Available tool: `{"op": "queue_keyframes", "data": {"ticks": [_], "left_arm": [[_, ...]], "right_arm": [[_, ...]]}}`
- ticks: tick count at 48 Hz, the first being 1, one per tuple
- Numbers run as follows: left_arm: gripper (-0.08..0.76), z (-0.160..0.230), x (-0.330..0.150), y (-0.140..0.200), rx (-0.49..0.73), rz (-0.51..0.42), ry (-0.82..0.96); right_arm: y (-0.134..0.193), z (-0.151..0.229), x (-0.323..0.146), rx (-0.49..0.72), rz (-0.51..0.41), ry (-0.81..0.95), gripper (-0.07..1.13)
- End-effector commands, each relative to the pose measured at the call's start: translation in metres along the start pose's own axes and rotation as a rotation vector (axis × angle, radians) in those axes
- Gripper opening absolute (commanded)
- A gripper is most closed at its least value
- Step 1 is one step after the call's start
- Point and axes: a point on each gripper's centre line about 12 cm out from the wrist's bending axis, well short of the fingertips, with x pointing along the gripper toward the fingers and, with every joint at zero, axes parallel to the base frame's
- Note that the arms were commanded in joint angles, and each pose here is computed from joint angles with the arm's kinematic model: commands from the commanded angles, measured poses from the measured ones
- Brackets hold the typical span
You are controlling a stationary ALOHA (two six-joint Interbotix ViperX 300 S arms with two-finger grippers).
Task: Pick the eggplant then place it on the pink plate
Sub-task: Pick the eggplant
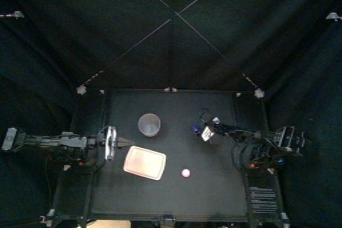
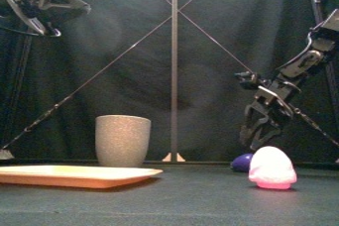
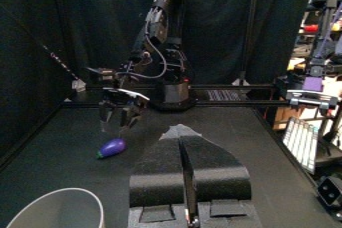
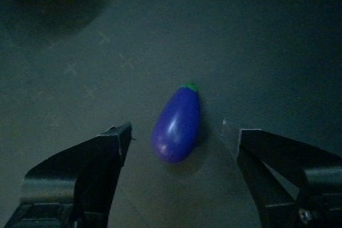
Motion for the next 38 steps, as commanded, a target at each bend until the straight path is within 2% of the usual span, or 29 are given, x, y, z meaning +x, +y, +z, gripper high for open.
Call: {"op": "queue_keyframes", "data": {"ticks": [1, 26, 31, 38], "left_arm": [[-0.03, 0.006, 0.002, 0.0, 0.003, 0.0, -0.015], [-0.03, 0.005, 0.001, 0.0, 0.003, 0.0, -0.012], [-0.03, 0.005, 0.001, 0.0, 0.003, 0.0, -0.012], [-0.03, 0.005, 0.001, 0.0, 0.003, 0.001, -0.012]], "right_arm": [[0.001, 0.008, 0.009, 0.001, -0.002, -0.008, 1.05], [0.007, -0.004, 0.04, -0.013, -0.005, 0.087, 1.02], [0.006, -0.006, 0.04, -0.005, -0.008, 0.094, 0.93], [0.007, -0.007, 0.04, -0.006, -0.006, 0.096, 0.72]]}}
